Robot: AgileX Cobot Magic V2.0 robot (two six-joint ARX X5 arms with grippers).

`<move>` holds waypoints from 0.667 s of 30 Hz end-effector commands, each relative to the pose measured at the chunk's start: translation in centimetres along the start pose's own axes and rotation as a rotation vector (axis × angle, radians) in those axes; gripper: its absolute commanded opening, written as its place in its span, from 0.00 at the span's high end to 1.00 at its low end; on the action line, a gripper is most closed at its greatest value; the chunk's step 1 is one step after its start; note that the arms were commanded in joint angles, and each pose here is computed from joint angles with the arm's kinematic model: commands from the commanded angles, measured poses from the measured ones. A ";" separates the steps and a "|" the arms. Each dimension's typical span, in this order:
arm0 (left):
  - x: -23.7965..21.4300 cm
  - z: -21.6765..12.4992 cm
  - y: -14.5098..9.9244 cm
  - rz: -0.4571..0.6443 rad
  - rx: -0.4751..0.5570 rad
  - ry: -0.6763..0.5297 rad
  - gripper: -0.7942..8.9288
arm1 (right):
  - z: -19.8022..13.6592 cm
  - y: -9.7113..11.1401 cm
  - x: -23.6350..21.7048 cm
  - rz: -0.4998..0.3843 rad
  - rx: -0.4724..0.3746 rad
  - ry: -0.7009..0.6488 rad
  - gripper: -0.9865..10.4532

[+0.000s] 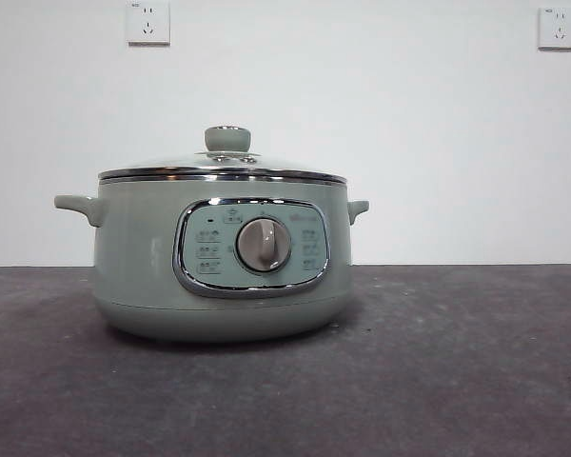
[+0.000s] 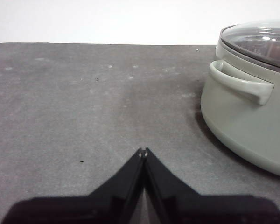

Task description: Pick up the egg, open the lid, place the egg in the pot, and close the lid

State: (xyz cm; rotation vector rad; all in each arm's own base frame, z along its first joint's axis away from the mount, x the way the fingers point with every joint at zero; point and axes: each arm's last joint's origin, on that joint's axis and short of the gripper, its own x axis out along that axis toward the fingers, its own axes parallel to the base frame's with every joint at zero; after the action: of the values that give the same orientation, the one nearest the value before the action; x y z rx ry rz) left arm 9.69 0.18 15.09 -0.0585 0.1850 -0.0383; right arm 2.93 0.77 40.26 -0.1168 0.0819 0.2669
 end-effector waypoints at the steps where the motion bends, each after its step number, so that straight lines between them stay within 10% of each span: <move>1: 0.1 -0.2 0.1 0.006 -0.007 0.004 0.92 | -3.5 0.0 1.8 -0.039 -0.014 -0.040 0.91; 20: 0.1 -0.3 0.1 0.007 -0.007 0.004 0.92 | -23.0 0.8 8.4 -0.071 0.115 0.035 0.91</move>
State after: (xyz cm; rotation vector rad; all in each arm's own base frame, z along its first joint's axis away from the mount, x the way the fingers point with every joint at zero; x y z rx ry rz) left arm 9.69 0.19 15.09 -0.0585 0.1850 -0.0380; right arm 9.16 0.80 17.08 -0.0356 0.1265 0.1948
